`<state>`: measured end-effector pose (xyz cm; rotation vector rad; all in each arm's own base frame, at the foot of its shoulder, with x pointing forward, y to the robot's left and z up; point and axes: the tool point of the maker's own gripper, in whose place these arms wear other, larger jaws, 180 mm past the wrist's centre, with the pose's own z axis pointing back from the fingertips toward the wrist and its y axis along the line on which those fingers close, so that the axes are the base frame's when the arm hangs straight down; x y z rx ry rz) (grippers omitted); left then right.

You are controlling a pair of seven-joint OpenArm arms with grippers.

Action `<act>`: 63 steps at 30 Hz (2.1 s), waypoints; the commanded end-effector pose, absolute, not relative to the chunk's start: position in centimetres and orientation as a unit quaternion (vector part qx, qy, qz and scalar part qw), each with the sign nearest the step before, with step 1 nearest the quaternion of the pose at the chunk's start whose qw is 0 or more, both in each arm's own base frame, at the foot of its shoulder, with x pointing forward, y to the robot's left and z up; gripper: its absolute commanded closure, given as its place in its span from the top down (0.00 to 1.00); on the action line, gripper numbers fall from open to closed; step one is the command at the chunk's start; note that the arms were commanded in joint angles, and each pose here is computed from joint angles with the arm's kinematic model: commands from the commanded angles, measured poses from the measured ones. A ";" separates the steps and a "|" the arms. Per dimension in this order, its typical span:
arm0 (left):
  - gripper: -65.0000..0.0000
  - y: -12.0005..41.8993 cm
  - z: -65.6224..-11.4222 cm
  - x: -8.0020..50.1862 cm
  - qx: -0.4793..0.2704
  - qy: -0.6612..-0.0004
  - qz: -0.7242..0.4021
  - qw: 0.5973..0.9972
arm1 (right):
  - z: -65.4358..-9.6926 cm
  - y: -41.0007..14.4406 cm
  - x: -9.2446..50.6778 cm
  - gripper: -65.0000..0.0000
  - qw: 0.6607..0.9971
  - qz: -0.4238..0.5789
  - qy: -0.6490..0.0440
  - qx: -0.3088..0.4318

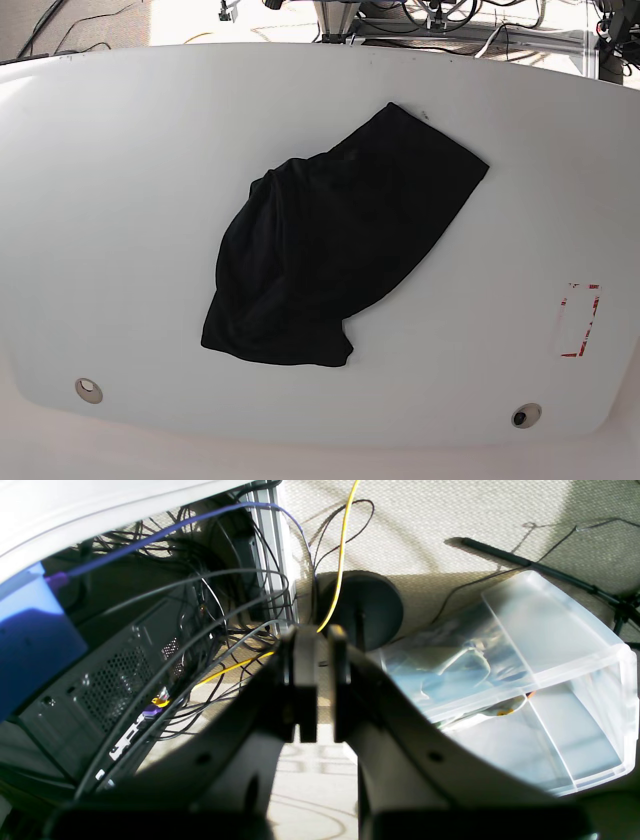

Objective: Layout the t-shirt on the table in an organized manner, then fold the t-shirt properly

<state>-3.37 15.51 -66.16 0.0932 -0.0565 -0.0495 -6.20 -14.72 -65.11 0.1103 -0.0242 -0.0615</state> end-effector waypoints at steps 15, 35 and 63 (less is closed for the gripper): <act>0.03 15.9 -66.0 -3.3 0.050 -0.036 -0.029 0.998 | -64.9 -15.0 -7.4 0.05 0.998 -0.030 -0.003 0.055; 0.02 15.8 -66.1 -3.6 0.049 -0.032 -0.031 0.998 | -64.9 -15.1 -7.1 0.05 0.998 -0.032 -0.009 0.056; 0.02 15.7 -66.0 -3.8 0.049 -0.032 -0.027 0.998 | -64.8 -15.1 -6.7 0.05 0.998 -0.033 -0.015 0.056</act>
